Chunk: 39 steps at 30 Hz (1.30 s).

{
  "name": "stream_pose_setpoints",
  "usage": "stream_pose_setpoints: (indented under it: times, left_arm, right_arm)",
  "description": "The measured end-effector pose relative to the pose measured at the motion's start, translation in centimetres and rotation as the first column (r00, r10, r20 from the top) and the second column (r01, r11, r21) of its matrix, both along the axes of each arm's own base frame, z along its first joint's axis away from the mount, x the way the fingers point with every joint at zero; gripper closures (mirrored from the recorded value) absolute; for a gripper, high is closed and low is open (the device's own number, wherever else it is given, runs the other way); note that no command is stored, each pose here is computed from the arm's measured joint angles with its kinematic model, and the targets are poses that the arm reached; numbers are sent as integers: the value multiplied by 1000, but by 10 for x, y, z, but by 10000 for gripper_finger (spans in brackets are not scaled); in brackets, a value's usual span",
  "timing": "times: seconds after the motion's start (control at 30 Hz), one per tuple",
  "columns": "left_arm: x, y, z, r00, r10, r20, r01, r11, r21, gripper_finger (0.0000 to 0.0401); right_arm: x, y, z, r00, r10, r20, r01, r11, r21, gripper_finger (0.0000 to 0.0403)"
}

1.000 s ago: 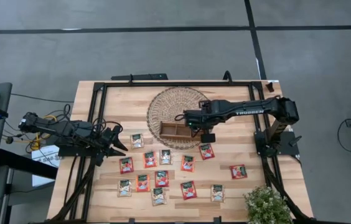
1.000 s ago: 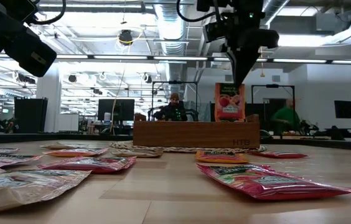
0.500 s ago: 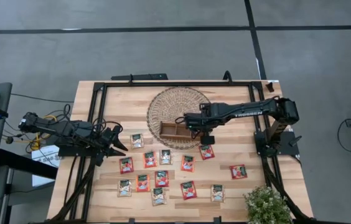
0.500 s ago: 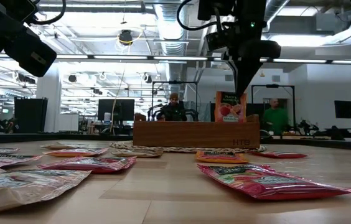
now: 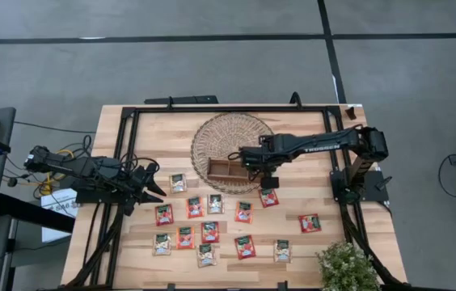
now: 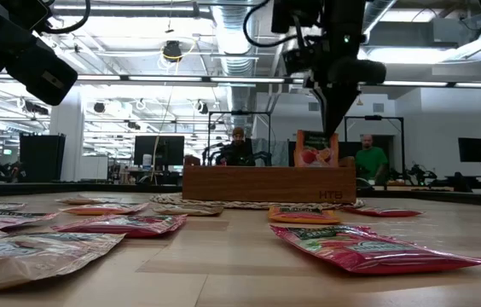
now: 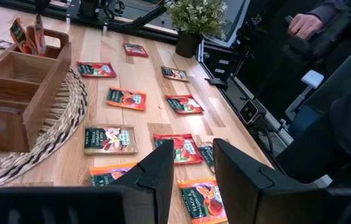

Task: Pick & Place Tea
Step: Put the orange tea bag into the right section of the wooden organizer

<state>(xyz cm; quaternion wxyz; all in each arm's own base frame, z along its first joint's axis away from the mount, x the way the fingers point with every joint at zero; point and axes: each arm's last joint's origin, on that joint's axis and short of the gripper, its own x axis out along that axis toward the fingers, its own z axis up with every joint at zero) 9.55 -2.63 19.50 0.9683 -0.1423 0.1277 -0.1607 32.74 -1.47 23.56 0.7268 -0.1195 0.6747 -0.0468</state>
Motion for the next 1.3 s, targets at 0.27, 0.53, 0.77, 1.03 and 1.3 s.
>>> stream_pose_setpoints:
  times: [0.27,0.53,0.77,1.03,1.3]
  left_arm:
    - [0,0,0,1000,0,0,0,1000,0,298]
    - [0,0,0,1000,0,1,0,1000,-1,298]
    - [0,0,0,1000,1,1,-1,1000,-1,298]
    - [0,0,0,1000,0,1,0,1000,-1,298]
    - [0,0,0,1000,1,1,-1,1000,0,298]
  right_arm:
    - [-4,-2,-9,999,-30,-17,30,1000,-11,403]
    - [-1,-2,-9,1000,-29,8,29,1000,-11,403]
    - [-1,-4,-9,999,-33,12,33,999,-10,403]
    - [0,-4,-9,1000,-11,13,11,1000,-9,377]
    - [-1,-4,-4,1000,-30,-3,30,1000,-7,296]
